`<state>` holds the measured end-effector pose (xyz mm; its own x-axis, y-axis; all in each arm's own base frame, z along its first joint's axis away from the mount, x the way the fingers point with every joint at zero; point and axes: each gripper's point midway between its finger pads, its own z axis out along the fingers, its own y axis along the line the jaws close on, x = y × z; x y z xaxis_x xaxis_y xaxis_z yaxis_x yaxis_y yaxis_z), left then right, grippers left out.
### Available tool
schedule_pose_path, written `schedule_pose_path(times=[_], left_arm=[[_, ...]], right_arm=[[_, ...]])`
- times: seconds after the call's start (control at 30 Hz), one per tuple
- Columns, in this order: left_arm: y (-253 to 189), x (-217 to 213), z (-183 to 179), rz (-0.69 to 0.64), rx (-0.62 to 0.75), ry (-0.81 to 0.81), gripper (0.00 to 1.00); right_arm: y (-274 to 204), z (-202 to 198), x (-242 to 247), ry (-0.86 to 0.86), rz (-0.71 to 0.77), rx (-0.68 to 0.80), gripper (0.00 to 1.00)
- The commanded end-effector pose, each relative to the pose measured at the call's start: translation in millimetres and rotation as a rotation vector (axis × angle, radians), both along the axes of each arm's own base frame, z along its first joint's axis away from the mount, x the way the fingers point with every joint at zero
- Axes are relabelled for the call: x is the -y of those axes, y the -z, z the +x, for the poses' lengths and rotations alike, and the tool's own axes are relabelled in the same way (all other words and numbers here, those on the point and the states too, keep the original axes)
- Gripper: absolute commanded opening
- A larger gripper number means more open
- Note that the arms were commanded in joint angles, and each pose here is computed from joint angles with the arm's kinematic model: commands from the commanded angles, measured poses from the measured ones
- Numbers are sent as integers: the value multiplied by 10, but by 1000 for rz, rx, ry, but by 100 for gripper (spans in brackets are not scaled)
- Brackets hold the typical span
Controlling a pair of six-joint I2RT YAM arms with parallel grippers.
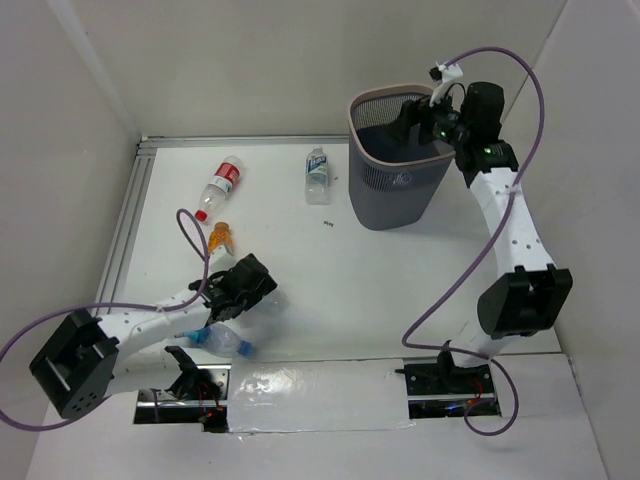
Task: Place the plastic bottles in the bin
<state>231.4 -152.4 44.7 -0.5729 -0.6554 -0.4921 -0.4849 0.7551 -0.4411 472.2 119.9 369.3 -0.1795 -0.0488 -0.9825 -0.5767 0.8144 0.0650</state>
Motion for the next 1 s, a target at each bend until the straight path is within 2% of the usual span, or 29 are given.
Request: schedule_pose_path(times=[0.0,0.07,0.2,0.23,0.33,0.37,0.47,0.57,0.67,0.7,0.73,0.77,0.8,0.83,0.9,0.93,0.97], left_arm=[[130,-43,52,30,-1,-64,99],[178,-3,58,36,-13,-62,99],[158,118,84,23,-27,-39,82],[159,155,55,29,-27,-15,71],[36,328,-59,-5,-10,69,51],[-39,430,-103,-21,-1,124,39],[-305,689,-332,-76,29,260,27],[-554,881,-579,-120,47,375,24],[-1010,1075,-674,-177,139,480,24],[-1128,1107,-644,-174,174,489,24],[-1426,1159,-577,-188,243,506,24],[-1569,1166,-524,-182,283,504,24],[-1919,1220,-367,-171,393,494,24],[-2102,1222,-246,-165,449,476,24],[-2402,1285,0,-158,543,462,24],[-2722,1321,252,-187,635,433,24],[-2972,1305,346,-219,704,421,24]], right_arm=[[-271,-444,-129,-115,7,81,100],[-186,-587,-127,-128,-9,74,100],[-57,-824,-176,-182,-15,53,100],[-57,-870,-185,-194,-20,60,100],[-40,-1004,-141,-196,-38,95,100],[-40,-1040,-139,-196,-39,106,100],[-15,-1151,-97,-188,-48,138,93],[7,-1185,-28,-175,-47,146,90],[60,-1181,89,-153,-46,135,88],[30,-1192,126,-143,-47,144,77],[26,-1208,200,-121,-49,148,66],[37,-1217,231,-112,-51,153,52],[17,-1223,274,-93,-55,168,25],[25,-1272,344,-66,-68,181,13],[-6,-1291,446,-7,-82,212,1],[-11,-1366,487,3,-107,245,0],[9,-1412,488,1,-122,250,0]])
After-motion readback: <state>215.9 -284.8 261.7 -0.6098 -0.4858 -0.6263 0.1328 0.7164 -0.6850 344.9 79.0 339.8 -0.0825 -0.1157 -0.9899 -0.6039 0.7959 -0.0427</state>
